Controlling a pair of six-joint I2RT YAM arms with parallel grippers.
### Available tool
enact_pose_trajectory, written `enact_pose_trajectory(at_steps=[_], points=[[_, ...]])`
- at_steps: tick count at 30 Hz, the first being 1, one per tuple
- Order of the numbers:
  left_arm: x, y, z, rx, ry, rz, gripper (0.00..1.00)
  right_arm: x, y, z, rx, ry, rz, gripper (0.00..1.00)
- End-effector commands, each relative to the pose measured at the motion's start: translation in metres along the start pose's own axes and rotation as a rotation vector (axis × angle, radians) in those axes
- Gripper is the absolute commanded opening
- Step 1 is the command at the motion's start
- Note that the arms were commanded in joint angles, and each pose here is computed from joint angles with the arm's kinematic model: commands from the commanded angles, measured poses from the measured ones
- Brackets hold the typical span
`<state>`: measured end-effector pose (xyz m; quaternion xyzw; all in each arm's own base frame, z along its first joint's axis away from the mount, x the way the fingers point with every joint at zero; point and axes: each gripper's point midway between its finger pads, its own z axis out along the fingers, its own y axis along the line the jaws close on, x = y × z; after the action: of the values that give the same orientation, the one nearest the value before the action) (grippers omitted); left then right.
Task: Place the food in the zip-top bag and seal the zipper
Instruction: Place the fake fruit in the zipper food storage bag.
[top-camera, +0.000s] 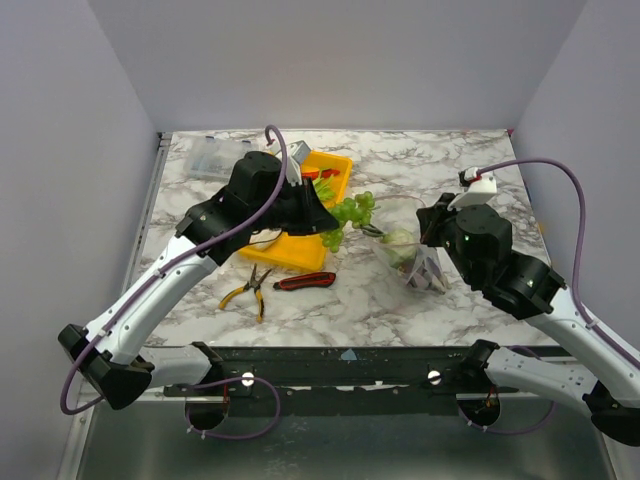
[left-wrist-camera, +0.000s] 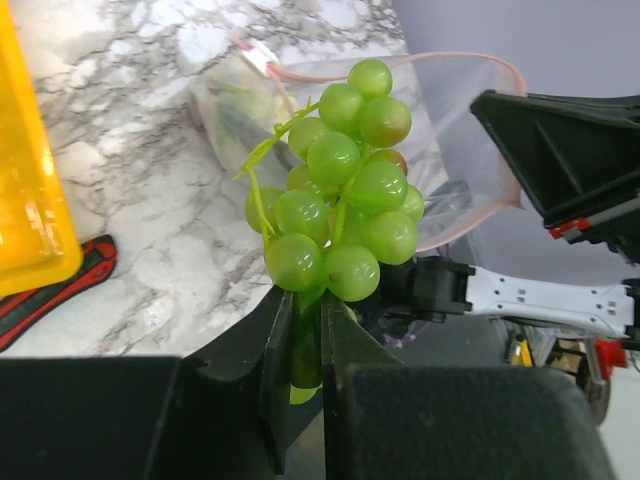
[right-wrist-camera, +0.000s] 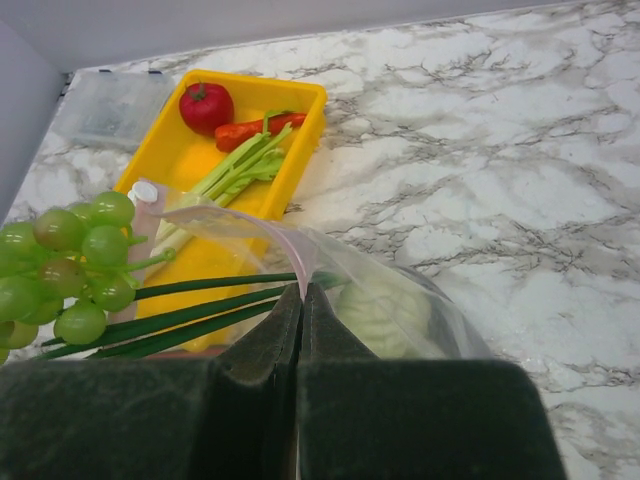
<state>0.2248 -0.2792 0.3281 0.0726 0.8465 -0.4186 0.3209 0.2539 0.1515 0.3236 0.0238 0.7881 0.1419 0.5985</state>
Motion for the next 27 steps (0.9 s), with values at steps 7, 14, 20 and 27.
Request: enact_pose_trajectory(at_steps=[7,14,20,27], points=[[0.012,-0.055,0.02,0.247,0.066,-0.09,0.0,-0.012,0.02,-0.004,-0.092,-0.016,0.077,0.01],[0.011,-0.06,0.036,0.267,0.068,-0.124,0.0,-0.007,0.031,-0.007,-0.159,-0.005,0.114,0.01],[0.006,-0.062,0.049,0.268,0.086,-0.109,0.0,-0.007,0.038,-0.016,-0.224,0.0,0.133,0.01],[0.016,-0.068,0.066,0.297,0.209,-0.151,0.0,0.002,0.059,-0.031,-0.448,-0.054,0.007,0.01]])
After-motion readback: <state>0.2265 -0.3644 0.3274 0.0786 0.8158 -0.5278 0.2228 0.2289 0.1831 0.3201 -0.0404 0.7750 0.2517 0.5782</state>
